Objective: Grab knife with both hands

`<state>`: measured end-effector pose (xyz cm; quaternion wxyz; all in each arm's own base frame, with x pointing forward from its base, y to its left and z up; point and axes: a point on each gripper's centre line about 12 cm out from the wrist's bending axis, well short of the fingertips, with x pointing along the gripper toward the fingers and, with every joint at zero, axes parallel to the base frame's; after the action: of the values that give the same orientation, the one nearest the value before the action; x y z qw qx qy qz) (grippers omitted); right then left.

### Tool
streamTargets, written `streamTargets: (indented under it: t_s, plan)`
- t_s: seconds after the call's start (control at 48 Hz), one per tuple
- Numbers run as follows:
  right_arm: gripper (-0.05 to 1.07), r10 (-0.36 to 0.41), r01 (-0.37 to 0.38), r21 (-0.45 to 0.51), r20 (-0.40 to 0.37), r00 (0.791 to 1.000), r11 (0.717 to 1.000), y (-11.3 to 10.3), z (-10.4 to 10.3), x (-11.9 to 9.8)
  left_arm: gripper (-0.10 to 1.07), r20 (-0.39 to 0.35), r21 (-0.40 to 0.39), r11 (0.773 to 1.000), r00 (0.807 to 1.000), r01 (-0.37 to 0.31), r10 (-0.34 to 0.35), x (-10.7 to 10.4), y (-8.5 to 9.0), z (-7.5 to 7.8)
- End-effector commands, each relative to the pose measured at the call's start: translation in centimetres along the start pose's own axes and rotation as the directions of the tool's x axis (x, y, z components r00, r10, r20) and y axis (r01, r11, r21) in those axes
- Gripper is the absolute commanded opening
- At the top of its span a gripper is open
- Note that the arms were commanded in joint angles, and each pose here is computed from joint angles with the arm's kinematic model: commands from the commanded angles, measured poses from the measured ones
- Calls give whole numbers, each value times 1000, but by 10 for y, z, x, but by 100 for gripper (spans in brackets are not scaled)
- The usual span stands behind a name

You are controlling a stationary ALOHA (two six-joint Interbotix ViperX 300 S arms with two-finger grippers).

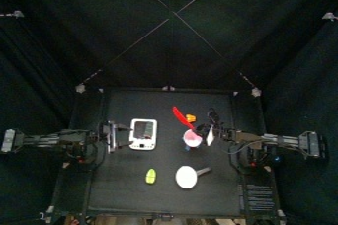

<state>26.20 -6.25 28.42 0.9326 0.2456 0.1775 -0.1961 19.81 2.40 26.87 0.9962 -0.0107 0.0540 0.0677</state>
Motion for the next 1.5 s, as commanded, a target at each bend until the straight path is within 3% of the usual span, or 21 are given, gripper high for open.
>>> streamTargets:
  t_s: [0.0, 0.167, 0.396, 0.646, 0.896, 1.271, 1.479]
  plan:
    - [50, 18, -18, -21, 3, 1000, 1000, 11, 9, 8, 96, 39, 8, 1000, 999, -7, 6, 0, 0, 5]
    - [50, 16, -16, -101, -7, 1000, 995, 19, 13, 26, 96, 92, 18, 999, 995, -31, 29, -1, 4, 3]
    - [49, 53, -56, -142, -23, 998, 988, 37, 14, 43, 96, 128, 18, 998, 990, -55, 52, -3, 7, -1]
    - [49, 61, -76, -232, -69, 996, 970, 52, 3, 65, 96, 151, 19, 997, 986, -70, 66, -2, 10, 14]
    - [49, 129, -142, -327, -61, 990, 934, 68, 2, 78, 96, 44, 42, 993, 994, -107, 105, 8, 22, 32]
    - [49, 183, -193, -394, -62, 981, 898, 75, -1, 85, 96, -51, 189, 978, 994, -83, 94, 28, 24, 50]
    - [49, 178, -186, -403, -57, 982, 896, 73, 1, 86, 96, -138, 154, 986, 987, -61, 82, 29, 24, 59]
